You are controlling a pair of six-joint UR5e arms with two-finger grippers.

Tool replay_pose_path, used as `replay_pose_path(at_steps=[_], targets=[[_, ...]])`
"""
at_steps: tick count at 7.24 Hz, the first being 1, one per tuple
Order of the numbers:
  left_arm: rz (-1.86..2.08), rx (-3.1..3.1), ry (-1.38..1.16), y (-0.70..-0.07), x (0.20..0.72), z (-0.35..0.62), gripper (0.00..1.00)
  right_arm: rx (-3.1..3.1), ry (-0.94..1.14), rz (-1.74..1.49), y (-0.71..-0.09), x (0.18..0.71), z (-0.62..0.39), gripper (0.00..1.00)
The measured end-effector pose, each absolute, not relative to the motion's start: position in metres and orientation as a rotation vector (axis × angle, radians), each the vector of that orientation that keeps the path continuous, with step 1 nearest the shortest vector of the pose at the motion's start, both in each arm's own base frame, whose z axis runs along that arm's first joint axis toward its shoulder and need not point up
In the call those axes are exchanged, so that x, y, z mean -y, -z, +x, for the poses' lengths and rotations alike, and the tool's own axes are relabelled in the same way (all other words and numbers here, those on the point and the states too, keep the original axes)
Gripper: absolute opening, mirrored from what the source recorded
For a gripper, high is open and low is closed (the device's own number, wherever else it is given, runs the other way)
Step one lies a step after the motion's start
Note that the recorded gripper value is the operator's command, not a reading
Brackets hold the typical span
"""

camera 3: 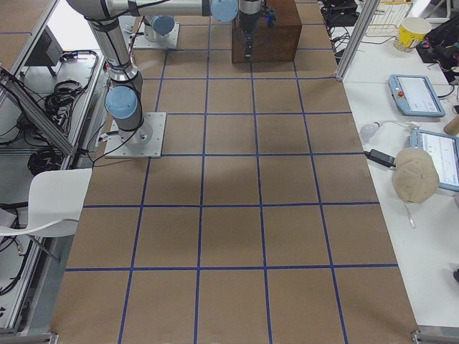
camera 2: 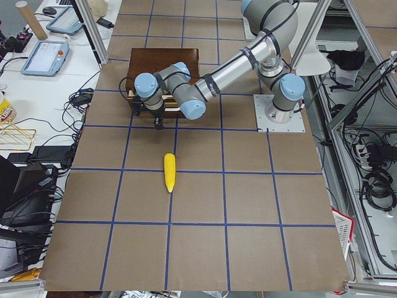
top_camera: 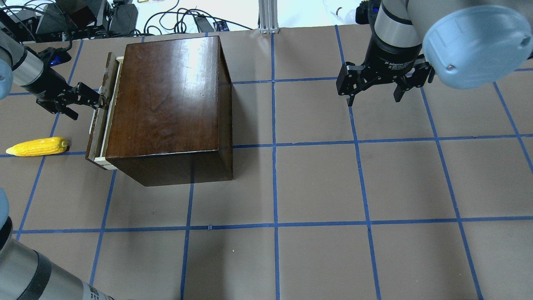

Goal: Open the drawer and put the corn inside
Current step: 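Pull the drawer handle outward with the left gripper to open drawer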

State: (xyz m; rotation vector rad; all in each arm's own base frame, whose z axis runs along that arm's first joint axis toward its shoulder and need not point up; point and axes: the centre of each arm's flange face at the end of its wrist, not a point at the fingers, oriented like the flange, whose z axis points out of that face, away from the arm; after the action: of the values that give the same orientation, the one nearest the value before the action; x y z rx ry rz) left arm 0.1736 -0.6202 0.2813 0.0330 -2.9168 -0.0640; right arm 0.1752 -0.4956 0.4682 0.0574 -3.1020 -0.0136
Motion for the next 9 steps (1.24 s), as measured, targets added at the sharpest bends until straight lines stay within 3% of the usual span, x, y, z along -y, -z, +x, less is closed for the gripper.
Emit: replay_pose_path(at_steps=[9], targets=[[0.056,2.926,0.020,-0.278,0.607,0.235,1.00,3.102,0.014,0.057,-0.468,0.496,0.175,1.00]])
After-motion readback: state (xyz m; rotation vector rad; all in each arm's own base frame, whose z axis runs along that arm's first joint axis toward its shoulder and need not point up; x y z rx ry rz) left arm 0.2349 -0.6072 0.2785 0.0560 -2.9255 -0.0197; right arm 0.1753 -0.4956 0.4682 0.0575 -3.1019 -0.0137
